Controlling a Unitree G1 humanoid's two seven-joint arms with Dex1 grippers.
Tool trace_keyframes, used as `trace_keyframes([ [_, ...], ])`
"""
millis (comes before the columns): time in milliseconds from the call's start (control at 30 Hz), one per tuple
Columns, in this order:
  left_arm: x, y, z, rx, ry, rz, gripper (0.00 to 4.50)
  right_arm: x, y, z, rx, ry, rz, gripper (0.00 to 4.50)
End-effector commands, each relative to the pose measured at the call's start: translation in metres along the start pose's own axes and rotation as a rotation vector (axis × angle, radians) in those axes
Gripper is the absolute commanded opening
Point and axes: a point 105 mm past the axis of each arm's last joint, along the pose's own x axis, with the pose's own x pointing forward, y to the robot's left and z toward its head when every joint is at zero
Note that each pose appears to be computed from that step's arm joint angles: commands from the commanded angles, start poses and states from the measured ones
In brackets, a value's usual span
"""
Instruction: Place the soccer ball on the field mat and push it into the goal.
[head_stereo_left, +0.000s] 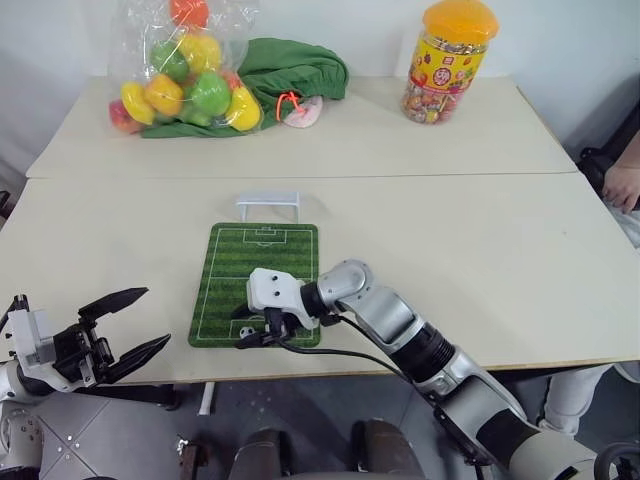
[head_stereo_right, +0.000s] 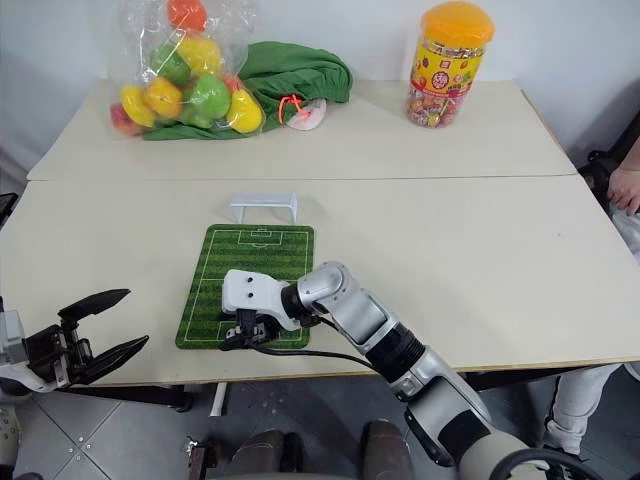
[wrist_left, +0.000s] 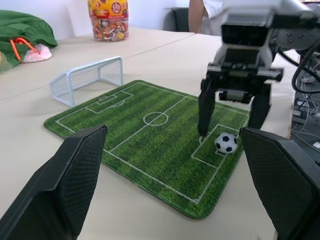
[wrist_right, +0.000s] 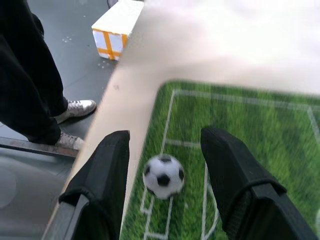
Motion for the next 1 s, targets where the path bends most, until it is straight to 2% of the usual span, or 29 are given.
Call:
trace_keyframes([
  [33,0.000,0.001,0.004,0.012,-0.015,0.004,4.50,-0.010,0.004,0.031,-0.070,-0.063,0.005,2.41],
  [67,0.000,0.001,0.004,0.012,-0.015,0.004,4.50,-0.011,0.007,0.034,-0.075,-0.067,0.010,2.41],
  [167,0.000,0.001,0.004,0.008,-0.015,-0.001,4.50,-0.008,0.021,0.034,-0.024,-0.083,0.012,1.82],
  [300,-0.001,0.001,0.006,0.002,-0.016,-0.014,4.50,0.004,0.028,0.022,0.084,-0.076,0.001,0.71],
  [367,-0.002,0.001,0.006,-0.002,-0.012,-0.018,4.50,0.010,0.031,0.016,0.140,-0.075,0.007,0.03],
  [600,-0.003,-0.001,0.007,-0.008,-0.005,-0.020,4.50,0.024,0.034,0.001,0.252,-0.063,-0.013,0.03],
  [733,-0.003,0.000,0.007,-0.010,0.000,-0.018,4.50,0.021,0.023,-0.015,0.253,-0.017,-0.067,0.03],
  [867,0.000,0.004,0.007,-0.005,-0.003,-0.017,4.50,0.000,-0.029,-0.011,0.199,-0.011,-0.237,0.03],
  [1000,0.006,0.011,0.008,0.009,-0.015,-0.019,4.50,-0.036,-0.080,0.020,0.148,-0.084,-0.400,0.03],
])
